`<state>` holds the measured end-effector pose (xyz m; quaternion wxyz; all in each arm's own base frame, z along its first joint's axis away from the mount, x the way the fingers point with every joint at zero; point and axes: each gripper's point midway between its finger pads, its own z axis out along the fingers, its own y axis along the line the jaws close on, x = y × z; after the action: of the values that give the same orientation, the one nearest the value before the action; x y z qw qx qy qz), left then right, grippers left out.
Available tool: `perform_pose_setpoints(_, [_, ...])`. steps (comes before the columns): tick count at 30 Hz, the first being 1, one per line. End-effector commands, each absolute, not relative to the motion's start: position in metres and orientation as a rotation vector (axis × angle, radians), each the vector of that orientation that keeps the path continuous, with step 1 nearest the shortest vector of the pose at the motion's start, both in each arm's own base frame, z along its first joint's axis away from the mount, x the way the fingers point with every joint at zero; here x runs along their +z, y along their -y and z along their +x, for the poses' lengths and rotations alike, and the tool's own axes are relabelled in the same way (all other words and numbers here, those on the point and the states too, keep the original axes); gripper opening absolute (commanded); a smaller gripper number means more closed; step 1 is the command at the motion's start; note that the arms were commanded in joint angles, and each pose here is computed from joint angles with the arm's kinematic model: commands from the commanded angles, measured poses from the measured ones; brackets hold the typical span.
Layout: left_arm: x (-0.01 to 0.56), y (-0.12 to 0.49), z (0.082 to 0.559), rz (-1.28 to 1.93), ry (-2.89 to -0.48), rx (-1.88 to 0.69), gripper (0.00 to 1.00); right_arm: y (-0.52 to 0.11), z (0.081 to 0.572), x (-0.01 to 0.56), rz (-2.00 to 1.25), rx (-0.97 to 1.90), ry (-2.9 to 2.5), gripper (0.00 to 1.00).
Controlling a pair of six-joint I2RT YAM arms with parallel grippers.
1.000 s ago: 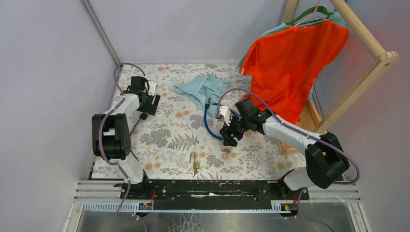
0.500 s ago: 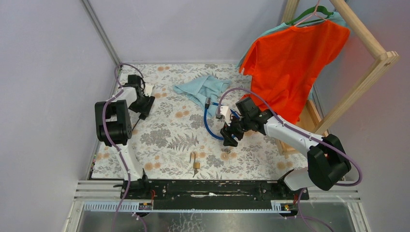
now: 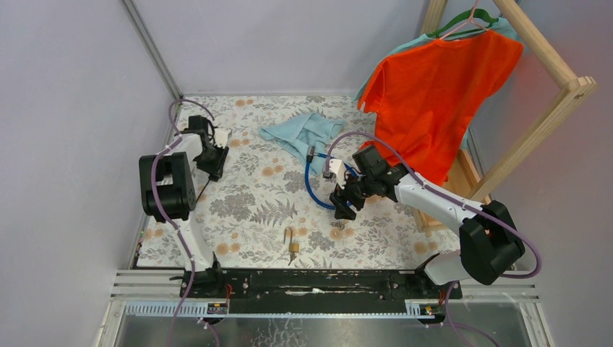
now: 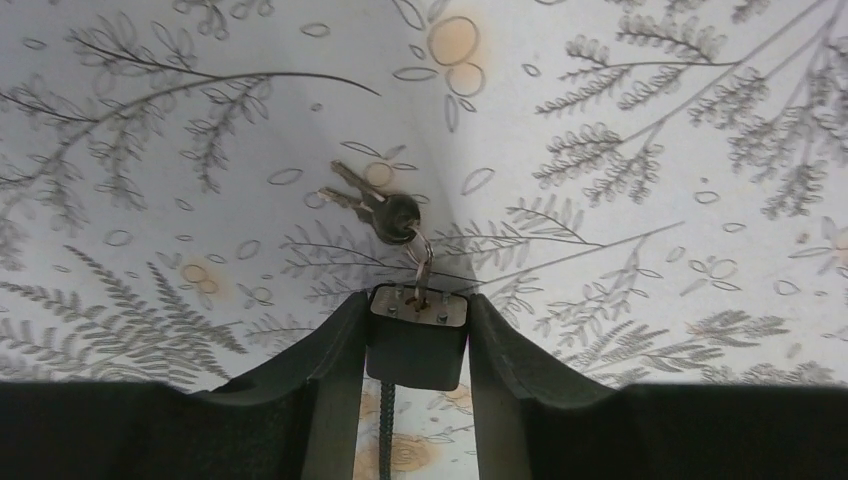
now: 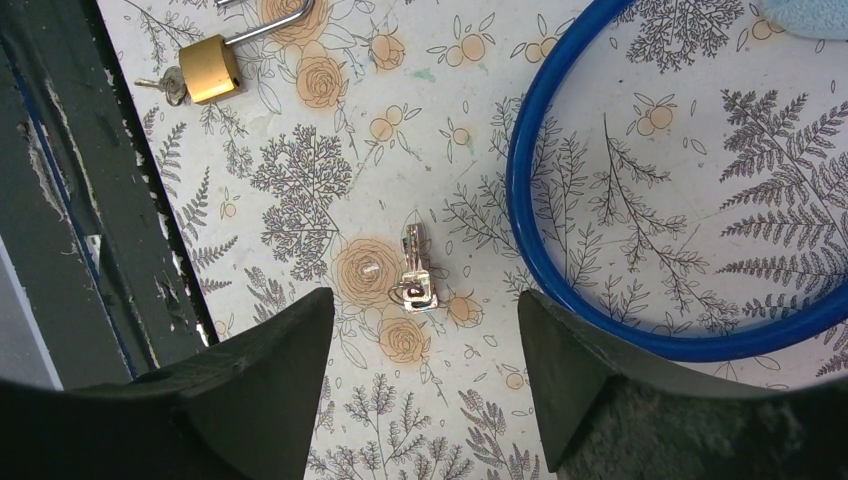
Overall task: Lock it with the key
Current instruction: Pick up the lock from the center of the board.
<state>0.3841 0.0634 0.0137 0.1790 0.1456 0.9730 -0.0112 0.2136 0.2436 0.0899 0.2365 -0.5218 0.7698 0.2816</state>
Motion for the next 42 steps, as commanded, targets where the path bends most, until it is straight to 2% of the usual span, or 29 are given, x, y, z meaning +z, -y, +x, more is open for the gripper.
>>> perform_pose_setpoints(1, [0.015, -0.037, 0.364, 0.396, -2.751, -0.23, 0.27, -0.251, 0.224, 0.105, -1.425, 0.769, -2.058, 0.74])
perform_pose_setpoints(4, [0.035, -0.013, 0.365, 0.416, -2.675, -0.336, 0.15, -0.252, 0.225, 0.108, -1.403, 0.772, -2.061, 0.74])
perform_pose_setpoints(7, [0.064, 0.021, 0.366, 0.531, -2.567, -0.382, 0.09, -0.256, 0.231, 0.111, -1.35, 0.773, -2.072, 0.74])
perform_pose_setpoints(14, [0.122, 0.112, 0.351, 0.914, -2.256, -0.394, 0.02, -0.27, 0.261, 0.136, -1.135, 0.811, -2.102, 0.74])
perform_pose_setpoints(20, [0.163, 0.163, 0.338, 1.08, -2.006, -0.442, 0.01, -0.28, 0.303, 0.177, -0.802, 1.06, -2.11, 0.73])
perform_pose_setpoints(28, [0.194, 0.203, 0.315, 1.258, -1.761, -0.526, 0.01, -0.313, 0.32, 0.217, -0.672, 1.347, -2.04, 0.74])
perform_pose_setpoints(36, [0.205, 0.227, 0.297, 1.452, -1.554, -0.479, 0.02, -0.345, 0.311, 0.217, -0.686, 1.509, -2.079, 0.75])
perform_pose_setpoints(42, [0.206, 0.24, 0.29, 1.505, -1.484, -0.46, 0.02, -0.364, 0.295, 0.211, -0.693, 1.615, -2.114, 0.7])
